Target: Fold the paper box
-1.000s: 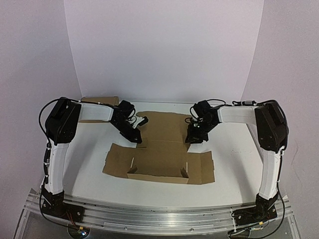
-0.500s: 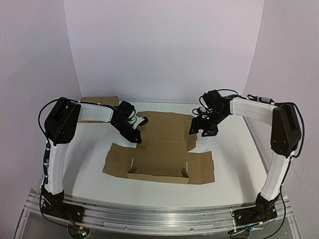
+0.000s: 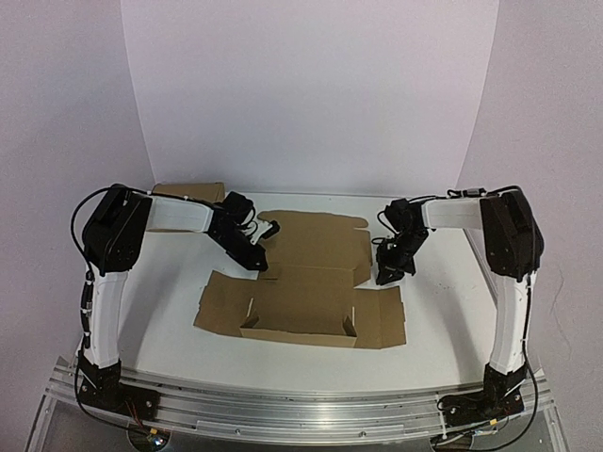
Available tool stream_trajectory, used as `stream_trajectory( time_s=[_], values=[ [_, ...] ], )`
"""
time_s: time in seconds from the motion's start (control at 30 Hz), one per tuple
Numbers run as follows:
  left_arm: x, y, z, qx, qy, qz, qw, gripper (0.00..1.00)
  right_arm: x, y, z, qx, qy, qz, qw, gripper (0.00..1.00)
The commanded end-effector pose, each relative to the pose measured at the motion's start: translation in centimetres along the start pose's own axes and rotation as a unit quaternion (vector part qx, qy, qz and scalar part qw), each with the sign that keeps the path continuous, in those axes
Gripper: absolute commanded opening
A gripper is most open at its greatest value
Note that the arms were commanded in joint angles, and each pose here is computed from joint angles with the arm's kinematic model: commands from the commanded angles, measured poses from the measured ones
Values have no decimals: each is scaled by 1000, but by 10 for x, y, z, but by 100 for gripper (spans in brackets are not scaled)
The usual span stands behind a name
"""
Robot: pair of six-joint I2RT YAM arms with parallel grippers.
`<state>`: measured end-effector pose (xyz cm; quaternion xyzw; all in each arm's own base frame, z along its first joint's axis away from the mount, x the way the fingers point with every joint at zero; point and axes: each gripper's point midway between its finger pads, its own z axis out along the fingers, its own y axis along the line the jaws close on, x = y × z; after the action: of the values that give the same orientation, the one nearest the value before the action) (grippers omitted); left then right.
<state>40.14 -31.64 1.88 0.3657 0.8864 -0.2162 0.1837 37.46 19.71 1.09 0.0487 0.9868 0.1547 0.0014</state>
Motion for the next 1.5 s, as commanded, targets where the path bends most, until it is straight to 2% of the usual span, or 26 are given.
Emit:
stream_trajectory(
  time_s=[0.0, 0.07, 0.4, 0.57, 0.8, 0.97, 1.23, 1.33, 1.47],
  values=[
    [57, 2, 18, -7, 83, -35, 996, 12, 2, 63, -11, -89, 2, -39, 995, 8],
    [58, 0, 19, -3, 84, -37, 996, 12, 1, 78, -11, -109, -6, -41, 993, 7],
    [56, 1, 21, -1, 84, -37, 996, 12, -3, 100, 20, -75, -23, -53, 996, 5],
    [53, 3, 20, -7, 82, -36, 996, 12, -7, 78, 41, -27, -27, -47, 998, 5],
    [55, 0, 15, -4, 84, -32, 996, 12, 22, 36, 63, 29, 2, -18, 999, 4],
    [31, -7, 2, 7, 63, -27, 998, 12, 23, 43, 51, 17, -3, -22, 1000, 4],
    [26, -5, 5, 7, 63, -31, 998, 13, -23, 105, -16, -54, -94, -62, 992, 5],
    [19, -5, 0, 4, 52, -24, 998, 12, -22, 97, -10, -39, -93, -60, 993, 5],
    [13, -4, -6, -1, 45, -12, 999, 13, -4, 80, 23, -27, -46, -41, 998, 5]
  ],
)
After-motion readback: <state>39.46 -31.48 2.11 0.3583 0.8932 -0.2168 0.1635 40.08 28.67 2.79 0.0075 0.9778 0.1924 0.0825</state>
